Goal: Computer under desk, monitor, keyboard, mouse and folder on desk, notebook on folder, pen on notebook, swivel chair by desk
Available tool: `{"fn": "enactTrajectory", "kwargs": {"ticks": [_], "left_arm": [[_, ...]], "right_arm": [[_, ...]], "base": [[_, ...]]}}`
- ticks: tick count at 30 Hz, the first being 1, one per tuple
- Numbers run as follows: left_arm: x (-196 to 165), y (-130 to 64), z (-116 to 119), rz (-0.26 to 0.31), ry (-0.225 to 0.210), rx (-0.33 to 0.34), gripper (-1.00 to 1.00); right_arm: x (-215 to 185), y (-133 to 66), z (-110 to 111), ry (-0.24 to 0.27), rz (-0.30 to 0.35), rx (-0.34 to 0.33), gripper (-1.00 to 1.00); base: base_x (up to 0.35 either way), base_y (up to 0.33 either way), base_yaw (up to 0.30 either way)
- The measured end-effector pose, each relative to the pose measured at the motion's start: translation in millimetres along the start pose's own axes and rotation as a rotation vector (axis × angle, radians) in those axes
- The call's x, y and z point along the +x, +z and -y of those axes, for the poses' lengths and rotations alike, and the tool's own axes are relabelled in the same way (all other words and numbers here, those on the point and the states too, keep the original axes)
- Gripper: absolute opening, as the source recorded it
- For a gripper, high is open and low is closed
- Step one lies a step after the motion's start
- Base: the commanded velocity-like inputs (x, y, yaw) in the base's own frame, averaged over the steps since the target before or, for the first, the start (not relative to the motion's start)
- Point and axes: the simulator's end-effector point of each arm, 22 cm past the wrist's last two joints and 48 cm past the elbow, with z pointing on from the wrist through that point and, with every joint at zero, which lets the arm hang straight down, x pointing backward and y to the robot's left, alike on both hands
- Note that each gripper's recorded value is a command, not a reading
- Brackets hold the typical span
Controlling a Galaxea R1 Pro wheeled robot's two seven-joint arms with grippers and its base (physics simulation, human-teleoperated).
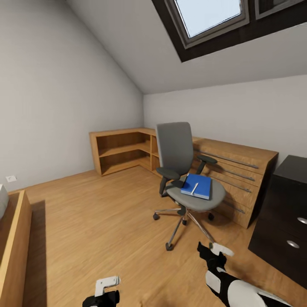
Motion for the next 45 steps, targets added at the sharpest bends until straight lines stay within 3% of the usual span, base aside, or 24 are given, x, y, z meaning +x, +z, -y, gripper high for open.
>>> {"fn": "enactTrajectory", "kwargs": {"ticks": [5, 10, 16, 36, 45], "left_arm": [[28, 9.1, -15, -0.025, 0.003, -0.038, 1.0], [50, 15.3, -39, -0.001, -0.006, -0.087, 1.0], [46, 12.3, -61, 0.047, -0.011, -0.123, 1.0], [15, -14.5, -60, 0.042, -0.023, -0.128, 1.0], [0, -26.3, -60, 0.041, -0.024, -0.128, 1.0]], "right_arm": [[48, -31.8, 12, -0.138, -0.01, -0.046, 1.0], [71, -53.1, 21, -0.171, -0.034, -0.052, 1.0], [73, -64.3, 23, -0.178, -0.051, -0.051, 1.0], [38, -79.2, 1, -0.17, -0.062, -0.062, 1.0], [20, -84.1, -4, -0.171, -0.062, -0.064, 1.0]], "base": [[0.0, 0.0, 0.0], [0.0, 0.0, 0.0], [0.0, 0.0, 0.0], [-0.126, 0.0, -0.037], [-0.146, 0.0, -0.234]]}}
